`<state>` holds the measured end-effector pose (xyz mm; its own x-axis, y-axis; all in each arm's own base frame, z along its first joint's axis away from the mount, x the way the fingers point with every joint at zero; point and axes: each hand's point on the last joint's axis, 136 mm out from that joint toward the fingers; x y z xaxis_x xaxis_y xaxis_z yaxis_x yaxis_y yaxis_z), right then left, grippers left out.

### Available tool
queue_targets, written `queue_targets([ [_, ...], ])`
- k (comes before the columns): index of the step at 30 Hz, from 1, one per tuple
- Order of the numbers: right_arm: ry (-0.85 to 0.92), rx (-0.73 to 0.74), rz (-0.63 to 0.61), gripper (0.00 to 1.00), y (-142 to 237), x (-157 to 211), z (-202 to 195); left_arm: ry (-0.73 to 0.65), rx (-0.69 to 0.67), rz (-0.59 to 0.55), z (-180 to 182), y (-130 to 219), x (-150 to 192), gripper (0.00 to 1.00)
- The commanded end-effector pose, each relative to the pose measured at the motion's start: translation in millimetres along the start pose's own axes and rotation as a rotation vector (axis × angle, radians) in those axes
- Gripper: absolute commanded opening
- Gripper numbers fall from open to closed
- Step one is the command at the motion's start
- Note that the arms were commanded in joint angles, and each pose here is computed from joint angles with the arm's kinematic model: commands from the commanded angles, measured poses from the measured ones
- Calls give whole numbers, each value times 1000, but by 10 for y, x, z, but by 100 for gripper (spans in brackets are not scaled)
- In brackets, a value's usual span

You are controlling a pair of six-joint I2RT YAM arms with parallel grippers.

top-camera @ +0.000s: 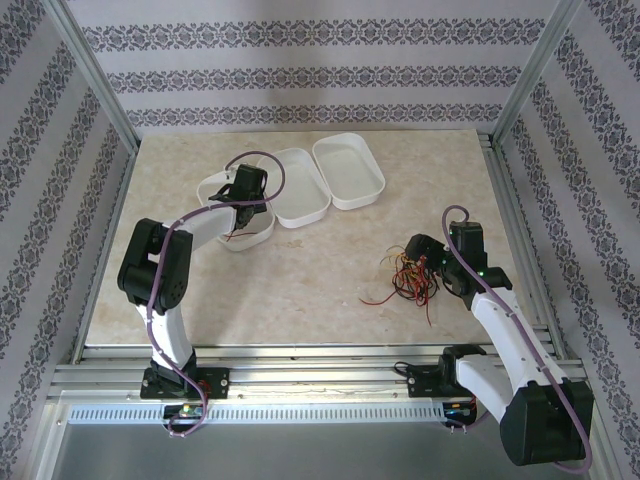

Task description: Untangle the cables

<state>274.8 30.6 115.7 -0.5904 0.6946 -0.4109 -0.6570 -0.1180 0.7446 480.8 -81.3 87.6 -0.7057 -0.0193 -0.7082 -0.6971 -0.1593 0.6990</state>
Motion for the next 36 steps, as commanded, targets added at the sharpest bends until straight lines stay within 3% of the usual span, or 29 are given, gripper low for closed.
queue_targets([
  [1, 5, 5, -10, 98, 13, 13, -16, 52, -20, 7, 31, -11, -20, 0],
  [2, 6, 6, -10, 98, 13, 10, -15, 53, -18, 8, 27, -9, -17, 1],
  [5, 7, 7, -11, 98, 13, 6, -14, 49, -1, 14, -4, -7, -8, 30],
  [7, 8, 9, -12, 98, 13, 1, -14, 51, 20, 9, -33, 14, -44, 40],
  [17, 13, 15, -21, 98, 28, -26, -13, 61, 90, -61, -88, 338, -342, 55],
  [21, 15, 42, -24, 98, 38, -28, -61, -27, 120, -122, -192, 621, -551, 57],
  [28, -1, 83, -45, 98, 87, -53, -138, -209, 416, -236, -1075, 1152, -694, 60],
  [36, -7, 86, -20, 98, 158, -31, -127, -450, 900, -299, -2412, 1658, -159, 57],
])
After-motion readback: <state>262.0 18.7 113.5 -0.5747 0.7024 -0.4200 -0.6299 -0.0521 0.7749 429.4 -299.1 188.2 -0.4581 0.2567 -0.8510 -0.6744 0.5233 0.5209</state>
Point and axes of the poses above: each hand's point on the last joint's axis, 136 mm out from that joint toward the fingers, its own y axis back along the fingers, its own z axis along the line the jaws close on, x = y × z, and after that the axes turned 14 degrees about -y, right-handed
